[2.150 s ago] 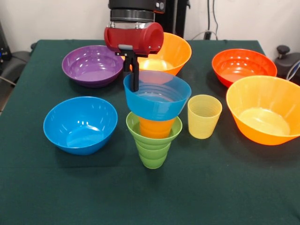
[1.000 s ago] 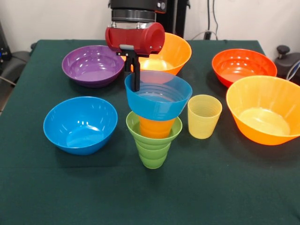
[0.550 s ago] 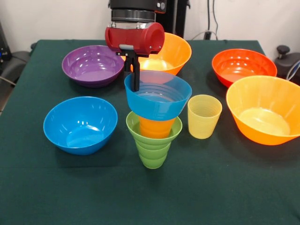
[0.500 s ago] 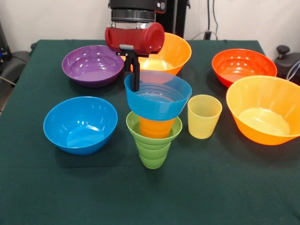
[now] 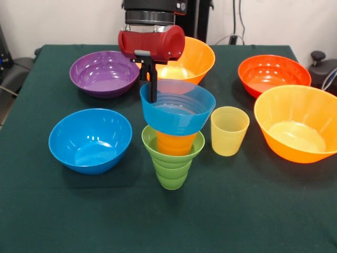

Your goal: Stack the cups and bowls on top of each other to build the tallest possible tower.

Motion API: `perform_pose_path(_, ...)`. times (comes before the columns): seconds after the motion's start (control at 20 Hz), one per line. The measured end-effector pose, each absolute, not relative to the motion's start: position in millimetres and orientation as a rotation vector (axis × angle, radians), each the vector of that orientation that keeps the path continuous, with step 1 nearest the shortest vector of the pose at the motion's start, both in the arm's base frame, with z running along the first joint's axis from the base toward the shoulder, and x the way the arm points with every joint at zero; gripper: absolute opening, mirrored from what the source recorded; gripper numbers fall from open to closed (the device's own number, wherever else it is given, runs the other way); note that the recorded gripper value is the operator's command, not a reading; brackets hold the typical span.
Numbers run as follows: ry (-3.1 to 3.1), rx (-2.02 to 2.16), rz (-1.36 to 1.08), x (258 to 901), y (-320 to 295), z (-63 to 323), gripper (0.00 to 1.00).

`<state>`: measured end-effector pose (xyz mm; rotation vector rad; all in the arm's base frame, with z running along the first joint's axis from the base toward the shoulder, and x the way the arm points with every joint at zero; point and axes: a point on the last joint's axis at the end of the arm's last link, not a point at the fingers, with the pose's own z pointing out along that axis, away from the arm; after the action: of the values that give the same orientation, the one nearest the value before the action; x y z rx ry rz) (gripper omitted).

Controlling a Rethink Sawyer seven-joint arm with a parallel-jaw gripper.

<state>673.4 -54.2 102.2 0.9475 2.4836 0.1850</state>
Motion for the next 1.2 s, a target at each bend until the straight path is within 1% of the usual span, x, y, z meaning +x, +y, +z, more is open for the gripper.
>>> perform_pose_path(0.45,2.505,0.955,0.188,668.8,-50.6,89.9,0.0)
perform_pose_path(1.2,2.506,0.951,0.188,668.8,-48.4,90.0,0.0)
